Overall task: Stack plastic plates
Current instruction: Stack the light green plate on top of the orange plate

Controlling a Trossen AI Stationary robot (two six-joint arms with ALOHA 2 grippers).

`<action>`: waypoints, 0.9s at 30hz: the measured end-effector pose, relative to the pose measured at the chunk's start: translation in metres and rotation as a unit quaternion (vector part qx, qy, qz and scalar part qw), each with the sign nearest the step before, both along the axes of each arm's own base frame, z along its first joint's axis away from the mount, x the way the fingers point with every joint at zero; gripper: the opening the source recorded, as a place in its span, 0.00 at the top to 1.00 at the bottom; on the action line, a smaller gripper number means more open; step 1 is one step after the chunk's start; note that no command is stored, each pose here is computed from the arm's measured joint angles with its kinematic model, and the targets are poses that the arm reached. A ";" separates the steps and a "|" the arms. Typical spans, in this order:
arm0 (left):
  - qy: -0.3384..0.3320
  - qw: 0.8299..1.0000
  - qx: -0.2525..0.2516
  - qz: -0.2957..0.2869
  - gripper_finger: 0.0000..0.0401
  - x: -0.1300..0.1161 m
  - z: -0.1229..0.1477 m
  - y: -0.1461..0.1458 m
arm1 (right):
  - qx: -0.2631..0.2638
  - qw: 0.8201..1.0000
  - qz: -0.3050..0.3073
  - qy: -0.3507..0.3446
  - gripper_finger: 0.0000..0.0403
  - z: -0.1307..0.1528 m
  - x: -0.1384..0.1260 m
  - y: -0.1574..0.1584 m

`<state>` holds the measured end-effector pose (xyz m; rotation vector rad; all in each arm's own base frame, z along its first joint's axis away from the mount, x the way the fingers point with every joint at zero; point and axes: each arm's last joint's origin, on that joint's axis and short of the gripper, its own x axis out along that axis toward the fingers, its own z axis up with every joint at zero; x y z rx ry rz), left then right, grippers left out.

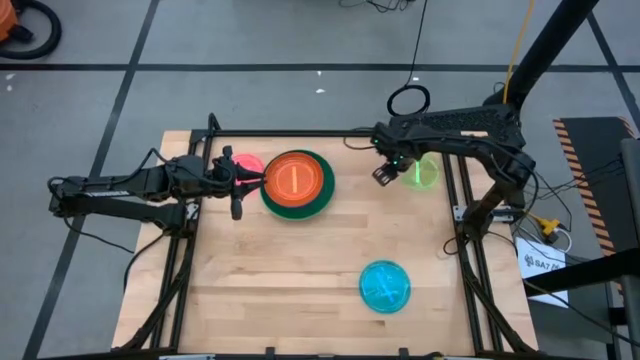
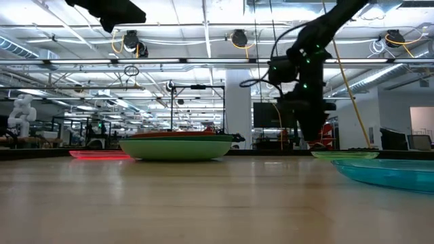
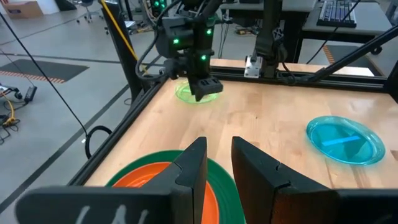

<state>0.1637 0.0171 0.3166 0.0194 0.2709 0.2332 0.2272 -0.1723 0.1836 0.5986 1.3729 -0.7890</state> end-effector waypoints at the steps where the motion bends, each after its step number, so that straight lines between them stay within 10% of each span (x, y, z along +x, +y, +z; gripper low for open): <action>1: 0.000 1.000 0.002 -0.001 0.79 0.000 0.000 0.000 | -0.004 1.000 -0.016 0.008 0.65 -0.002 -0.005 -0.002; 27: 0.001 1.000 0.007 -0.002 0.79 0.000 0.000 0.000 | -0.028 0.997 -0.066 0.008 0.66 -0.046 -0.024 0.003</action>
